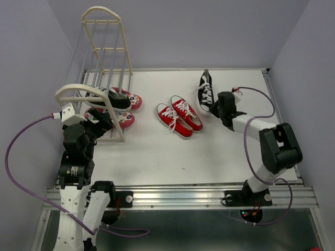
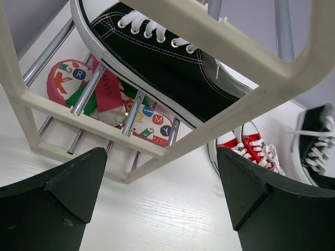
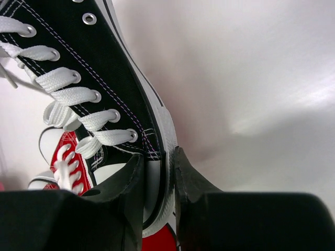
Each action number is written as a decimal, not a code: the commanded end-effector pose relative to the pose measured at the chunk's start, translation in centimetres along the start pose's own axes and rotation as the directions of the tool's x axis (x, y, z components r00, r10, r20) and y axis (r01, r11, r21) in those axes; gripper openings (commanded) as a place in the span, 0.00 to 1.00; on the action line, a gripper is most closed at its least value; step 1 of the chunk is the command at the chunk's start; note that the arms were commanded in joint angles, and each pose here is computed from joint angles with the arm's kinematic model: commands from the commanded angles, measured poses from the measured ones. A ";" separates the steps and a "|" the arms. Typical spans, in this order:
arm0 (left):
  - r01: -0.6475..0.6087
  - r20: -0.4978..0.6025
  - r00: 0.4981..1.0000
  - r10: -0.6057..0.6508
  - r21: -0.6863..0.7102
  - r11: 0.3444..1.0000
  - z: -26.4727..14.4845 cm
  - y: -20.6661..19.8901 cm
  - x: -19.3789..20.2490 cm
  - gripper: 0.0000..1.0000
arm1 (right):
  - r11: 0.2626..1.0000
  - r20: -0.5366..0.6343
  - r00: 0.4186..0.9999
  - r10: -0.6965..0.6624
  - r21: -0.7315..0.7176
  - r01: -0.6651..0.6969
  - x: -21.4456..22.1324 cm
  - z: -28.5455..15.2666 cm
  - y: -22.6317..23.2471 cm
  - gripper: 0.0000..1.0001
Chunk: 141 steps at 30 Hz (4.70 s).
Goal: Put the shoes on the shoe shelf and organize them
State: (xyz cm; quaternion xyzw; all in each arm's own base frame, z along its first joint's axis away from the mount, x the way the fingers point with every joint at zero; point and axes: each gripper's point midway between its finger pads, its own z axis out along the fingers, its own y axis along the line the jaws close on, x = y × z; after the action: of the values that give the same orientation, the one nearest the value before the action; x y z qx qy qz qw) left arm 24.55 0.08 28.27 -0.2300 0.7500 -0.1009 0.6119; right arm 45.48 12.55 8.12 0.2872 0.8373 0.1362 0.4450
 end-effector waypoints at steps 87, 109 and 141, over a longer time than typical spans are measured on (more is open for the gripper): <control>-0.052 0.040 0.998 0.055 -0.075 0.996 0.3 0.1 -3.4 0.99 | -0.144 0.027 -0.194 -0.981 -0.772 0.619 -7.6 4.1 -17.2 1.00; -0.016 0.143 0.989 0.022 -0.047 0.999 -2.5 -0.1 -5.4 0.99 | 0.050 0.258 0.197 -0.946 -0.484 0.874 -12.7 -6.4 5.5 0.01; -0.018 0.082 0.996 0.015 0.026 1.000 -0.1 -0.7 -2.2 0.99 | 0.804 -0.065 0.820 -0.569 -0.254 0.538 -5.0 -9.1 0.7 0.15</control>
State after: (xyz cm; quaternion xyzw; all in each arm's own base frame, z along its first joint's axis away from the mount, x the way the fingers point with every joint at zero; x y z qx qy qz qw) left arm 23.77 1.15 30.04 -0.2348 0.7282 -0.0802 0.6389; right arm 42.76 11.03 23.12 -0.1137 0.8456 0.1154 0.5086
